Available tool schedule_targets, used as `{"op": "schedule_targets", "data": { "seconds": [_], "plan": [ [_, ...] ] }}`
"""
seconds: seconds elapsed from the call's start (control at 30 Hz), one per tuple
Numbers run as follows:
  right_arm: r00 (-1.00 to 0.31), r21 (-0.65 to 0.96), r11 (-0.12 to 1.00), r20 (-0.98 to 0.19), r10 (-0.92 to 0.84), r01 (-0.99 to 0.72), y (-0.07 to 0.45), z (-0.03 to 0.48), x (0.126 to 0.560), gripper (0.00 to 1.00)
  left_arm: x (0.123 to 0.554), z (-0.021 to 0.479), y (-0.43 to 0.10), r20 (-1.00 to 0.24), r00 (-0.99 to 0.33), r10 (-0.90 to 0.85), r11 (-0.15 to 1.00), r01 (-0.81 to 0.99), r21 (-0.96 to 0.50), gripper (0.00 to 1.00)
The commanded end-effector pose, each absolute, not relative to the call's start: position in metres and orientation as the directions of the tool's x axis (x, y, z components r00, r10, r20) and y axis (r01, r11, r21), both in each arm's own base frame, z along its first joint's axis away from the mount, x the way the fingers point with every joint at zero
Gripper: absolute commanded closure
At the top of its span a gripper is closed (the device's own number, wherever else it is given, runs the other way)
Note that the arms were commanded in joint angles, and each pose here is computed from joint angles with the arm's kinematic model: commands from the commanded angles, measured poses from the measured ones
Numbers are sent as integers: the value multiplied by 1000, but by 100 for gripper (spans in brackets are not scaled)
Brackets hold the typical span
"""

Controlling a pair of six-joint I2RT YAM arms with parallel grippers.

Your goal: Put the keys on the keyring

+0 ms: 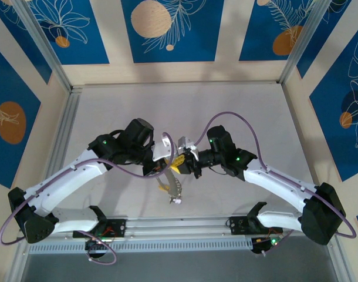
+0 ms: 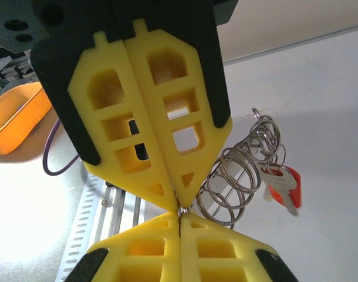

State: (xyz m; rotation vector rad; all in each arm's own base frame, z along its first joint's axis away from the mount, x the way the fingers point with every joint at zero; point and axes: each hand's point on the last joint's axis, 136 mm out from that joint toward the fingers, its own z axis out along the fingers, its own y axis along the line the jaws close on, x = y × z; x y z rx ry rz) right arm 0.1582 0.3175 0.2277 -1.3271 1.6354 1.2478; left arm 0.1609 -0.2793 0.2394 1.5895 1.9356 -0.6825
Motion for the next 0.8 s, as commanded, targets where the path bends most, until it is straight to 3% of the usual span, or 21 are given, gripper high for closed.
{"op": "schedule_targets", "data": {
  "seconds": [0.0, 0.37, 0.57, 0.77],
  "plan": [
    [-208, 227, -29, -931, -299, -974, 324, 242, 154, 100, 154, 257, -294, -739, -106, 665, 117, 992, -37, 100],
    [-221, 227, 4, -945, -242, -974, 313, 252, 163, 100, 153, 257, -293, -742, -128, 659, 131, 990, -54, 100],
    [-238, 239, 22, -948, -212, -971, 306, 259, 167, 100, 144, 259, -294, -752, -161, 639, 119, 987, -110, 81],
    [-233, 233, 26, -954, -190, -972, 301, 264, 168, 100, 141, 260, -291, -760, -173, 627, 131, 985, -116, 71]
  ]
}}
